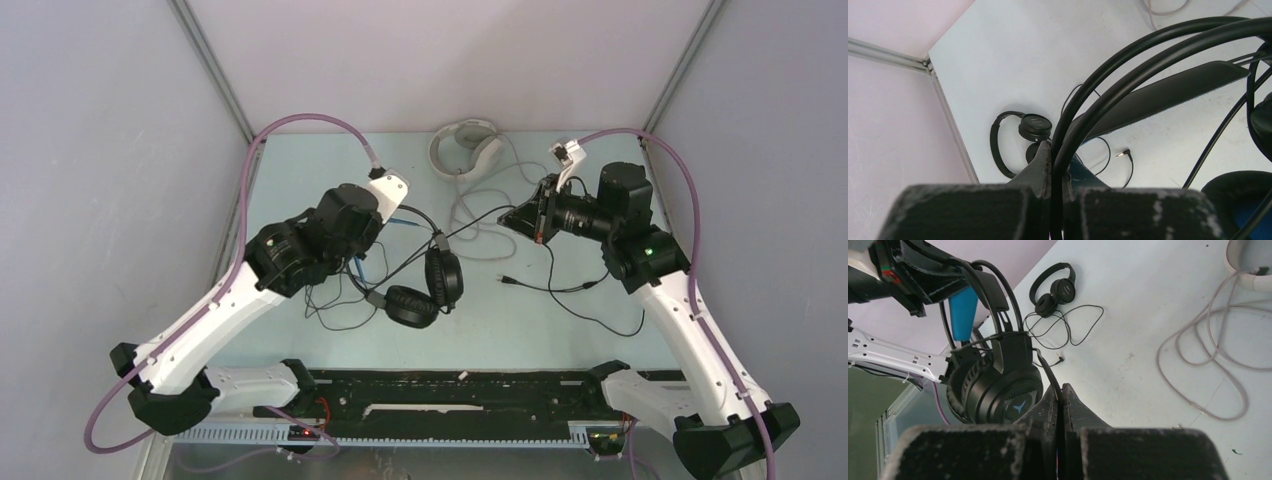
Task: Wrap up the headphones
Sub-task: Wrap the headphones cable around the headphones.
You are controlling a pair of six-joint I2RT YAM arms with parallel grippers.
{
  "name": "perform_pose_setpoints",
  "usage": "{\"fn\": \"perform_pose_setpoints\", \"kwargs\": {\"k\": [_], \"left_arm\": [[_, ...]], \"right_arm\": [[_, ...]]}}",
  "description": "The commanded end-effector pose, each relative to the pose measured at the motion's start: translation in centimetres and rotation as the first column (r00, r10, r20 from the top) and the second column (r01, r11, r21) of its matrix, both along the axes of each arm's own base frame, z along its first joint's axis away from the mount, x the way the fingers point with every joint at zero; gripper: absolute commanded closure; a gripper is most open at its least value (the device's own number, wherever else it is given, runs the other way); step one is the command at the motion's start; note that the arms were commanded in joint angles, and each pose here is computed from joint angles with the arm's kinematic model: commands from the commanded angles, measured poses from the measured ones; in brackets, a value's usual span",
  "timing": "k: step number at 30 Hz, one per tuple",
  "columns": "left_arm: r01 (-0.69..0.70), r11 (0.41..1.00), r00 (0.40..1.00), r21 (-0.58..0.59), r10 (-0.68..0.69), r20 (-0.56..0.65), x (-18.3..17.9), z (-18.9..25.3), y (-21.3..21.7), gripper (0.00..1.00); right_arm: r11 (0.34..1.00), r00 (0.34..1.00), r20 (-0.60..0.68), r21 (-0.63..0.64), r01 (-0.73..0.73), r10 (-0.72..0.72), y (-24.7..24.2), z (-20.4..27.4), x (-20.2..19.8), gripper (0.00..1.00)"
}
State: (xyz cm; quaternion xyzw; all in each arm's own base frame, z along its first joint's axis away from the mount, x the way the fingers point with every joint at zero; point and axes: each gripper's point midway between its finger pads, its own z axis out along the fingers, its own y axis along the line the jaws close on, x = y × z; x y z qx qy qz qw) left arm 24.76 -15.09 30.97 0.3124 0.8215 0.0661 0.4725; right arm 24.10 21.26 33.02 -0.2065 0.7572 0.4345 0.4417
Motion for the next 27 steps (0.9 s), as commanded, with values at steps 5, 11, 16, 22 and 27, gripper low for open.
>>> {"fn": "perform_pose_setpoints", "kwargs": {"k": [5, 11, 16, 22, 27], "left_arm": [[0.161, 0.986, 0.986, -0.044, -0.16, 0.038, -0.7, -0.7, -2.3, 1.0], [0.201, 0.979, 0.98, -0.045, -0.2, 0.024, -1.2, -1.6, -2.7, 1.0], [0.223, 0.973, 0.975, -0.056, -0.222, 0.024, -1.4, -2.1, -3.1, 1.0], [0.25, 0.966, 0.968, -0.059, -0.25, 0.017, -1.4, -2.3, -3.7, 1.0], [0.276, 0.958, 0.961, -0.082, -0.275, 0.025, -1.6, -2.3, -4.3, 1.0]], "right_arm": [[0.996, 0.995, 0.092, 0.079, 0.041, -0.049, 0.3, 4.1, 2.4, 1.0], [0.996, 0.995, 0.071, 0.07, 0.062, -0.067, 0.3, 3.8, 3.7, 1.0], [0.994, 0.994, 0.064, 0.063, 0.086, -0.09, 0.1, 3.8, 4.2, 1.0], [0.994, 0.993, 0.069, 0.063, 0.094, -0.098, 0.0, 4.0, 4.5, 1.0], [0.987, 0.987, 0.053, 0.058, 0.15, -0.153, -0.3, 4.1, 5.7, 1.0]]}}
